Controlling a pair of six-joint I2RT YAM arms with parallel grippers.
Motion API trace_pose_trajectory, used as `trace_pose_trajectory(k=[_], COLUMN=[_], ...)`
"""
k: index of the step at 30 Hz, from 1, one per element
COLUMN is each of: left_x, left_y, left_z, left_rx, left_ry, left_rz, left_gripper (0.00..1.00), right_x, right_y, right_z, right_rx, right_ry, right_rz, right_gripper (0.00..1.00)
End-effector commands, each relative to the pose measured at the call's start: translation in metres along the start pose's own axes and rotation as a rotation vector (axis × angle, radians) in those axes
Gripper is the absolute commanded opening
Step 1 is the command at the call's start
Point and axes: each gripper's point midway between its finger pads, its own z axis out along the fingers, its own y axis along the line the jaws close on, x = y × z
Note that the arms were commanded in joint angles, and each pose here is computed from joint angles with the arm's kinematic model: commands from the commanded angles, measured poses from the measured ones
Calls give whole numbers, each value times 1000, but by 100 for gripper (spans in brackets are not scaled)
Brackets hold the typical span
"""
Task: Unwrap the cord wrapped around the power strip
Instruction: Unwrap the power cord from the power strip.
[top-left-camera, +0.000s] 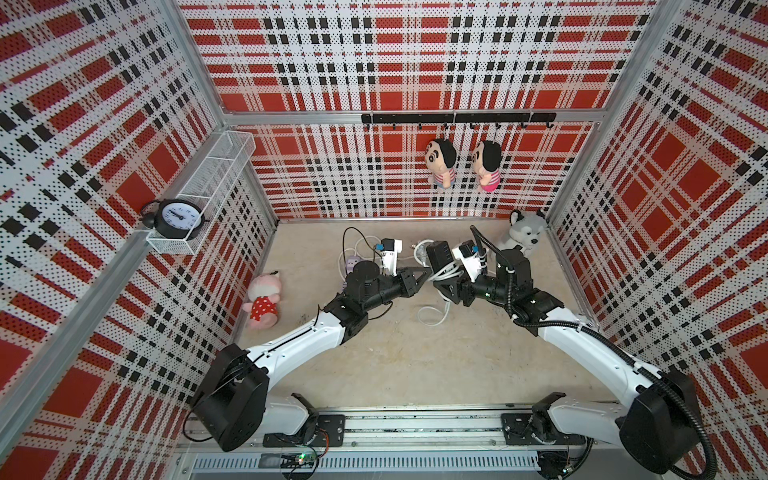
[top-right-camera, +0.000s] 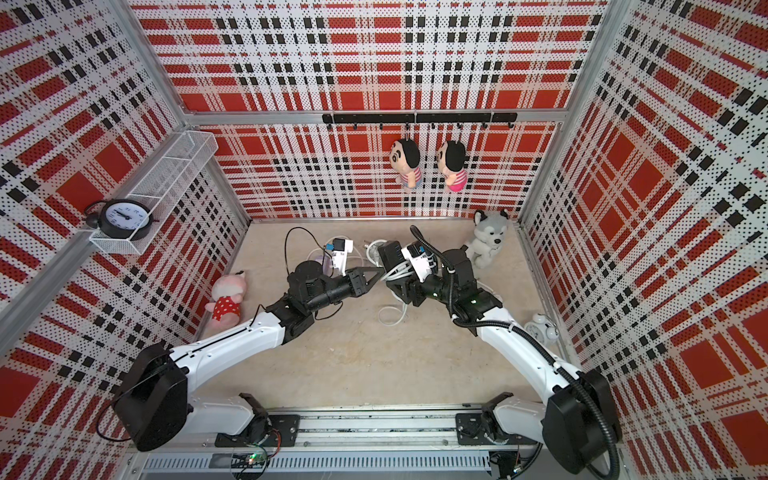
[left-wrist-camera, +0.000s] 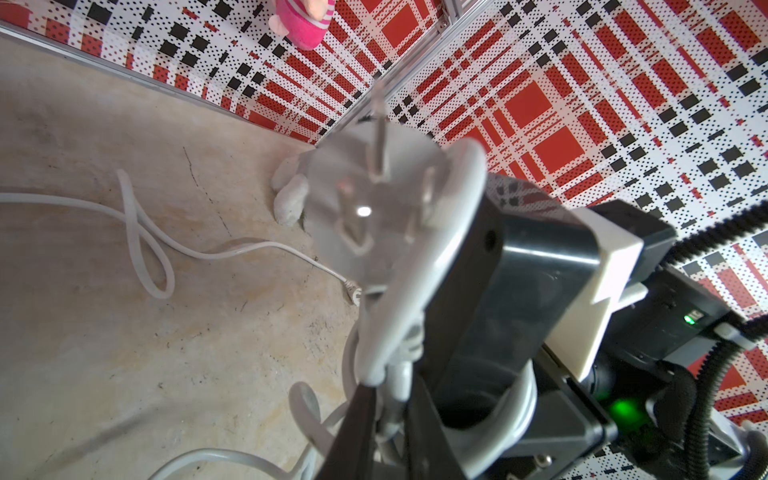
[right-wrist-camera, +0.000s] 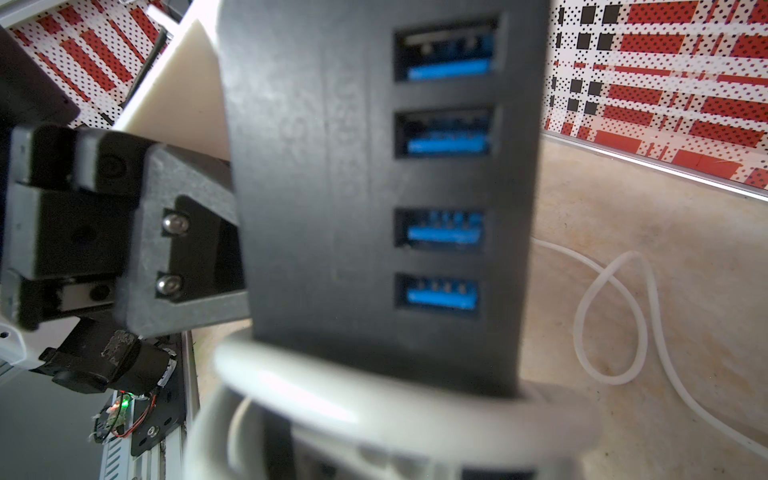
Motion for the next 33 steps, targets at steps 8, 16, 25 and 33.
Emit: trace_pose_trajectory(k=[8, 16, 25, 33], left_x=[4, -34, -37, -22], left_y=[-38, -30, -49, -61], left_z=[-4, -38, -67, -55], left_rx=[247, 247, 494, 630], left_ry=[110, -11, -68, -1], left_rz=[-5, -11, -153, -243], left_gripper=[0, 0, 0, 0], right_x=[-23, -14, -7, -12], right_y=[-6, -16, -25, -14], right_z=[0, -3, 9, 17], right_rx=[120, 183, 194, 144], right_ry=[-44, -12, 0, -53], right_rz=[-25, 5, 27, 25], right_gripper=[7, 7, 7, 7])
